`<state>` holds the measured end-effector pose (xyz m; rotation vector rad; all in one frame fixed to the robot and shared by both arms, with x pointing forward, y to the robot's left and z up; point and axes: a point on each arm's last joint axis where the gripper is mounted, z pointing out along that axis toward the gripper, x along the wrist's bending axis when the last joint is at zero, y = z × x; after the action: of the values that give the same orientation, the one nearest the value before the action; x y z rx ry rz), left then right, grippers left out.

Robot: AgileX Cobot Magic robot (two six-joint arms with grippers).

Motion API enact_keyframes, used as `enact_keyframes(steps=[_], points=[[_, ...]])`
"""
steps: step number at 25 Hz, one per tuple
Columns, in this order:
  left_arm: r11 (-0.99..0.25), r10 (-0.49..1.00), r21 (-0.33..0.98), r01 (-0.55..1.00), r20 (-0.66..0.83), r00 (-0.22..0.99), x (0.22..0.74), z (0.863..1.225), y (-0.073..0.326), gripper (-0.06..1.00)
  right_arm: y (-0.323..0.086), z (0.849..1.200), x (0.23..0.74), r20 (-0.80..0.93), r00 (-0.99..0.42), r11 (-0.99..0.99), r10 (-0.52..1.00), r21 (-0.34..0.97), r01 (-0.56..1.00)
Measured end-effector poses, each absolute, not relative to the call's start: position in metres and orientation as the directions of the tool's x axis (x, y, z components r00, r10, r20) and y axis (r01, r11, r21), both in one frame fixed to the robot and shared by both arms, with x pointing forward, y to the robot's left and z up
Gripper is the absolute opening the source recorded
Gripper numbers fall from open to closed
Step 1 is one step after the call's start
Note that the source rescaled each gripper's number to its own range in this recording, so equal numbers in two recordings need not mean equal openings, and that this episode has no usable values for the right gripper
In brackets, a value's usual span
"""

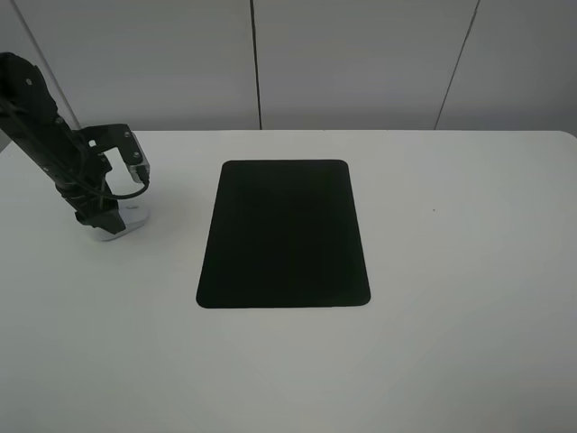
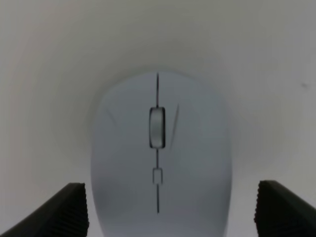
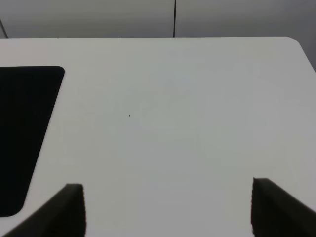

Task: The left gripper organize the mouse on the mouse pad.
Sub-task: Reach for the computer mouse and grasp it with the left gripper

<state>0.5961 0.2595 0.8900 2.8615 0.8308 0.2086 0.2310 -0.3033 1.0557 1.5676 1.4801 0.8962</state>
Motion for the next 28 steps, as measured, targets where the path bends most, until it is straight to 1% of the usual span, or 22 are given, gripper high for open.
enact_keyframes(steps=[9,28], points=[[-0.829,0.548,0.199,0.523,0.100,0.830,0.601,0.886,0.259,0.51,-0.303,1.056,0.231,-0.022,0.071,-0.012,0.997,0.896,0.443],[-0.821,0.558,0.166,0.546,0.038,0.829,0.600,0.862,0.258,0.51,-0.303,1.056,0.231,-0.022,0.071,-0.012,0.997,0.896,0.443]])
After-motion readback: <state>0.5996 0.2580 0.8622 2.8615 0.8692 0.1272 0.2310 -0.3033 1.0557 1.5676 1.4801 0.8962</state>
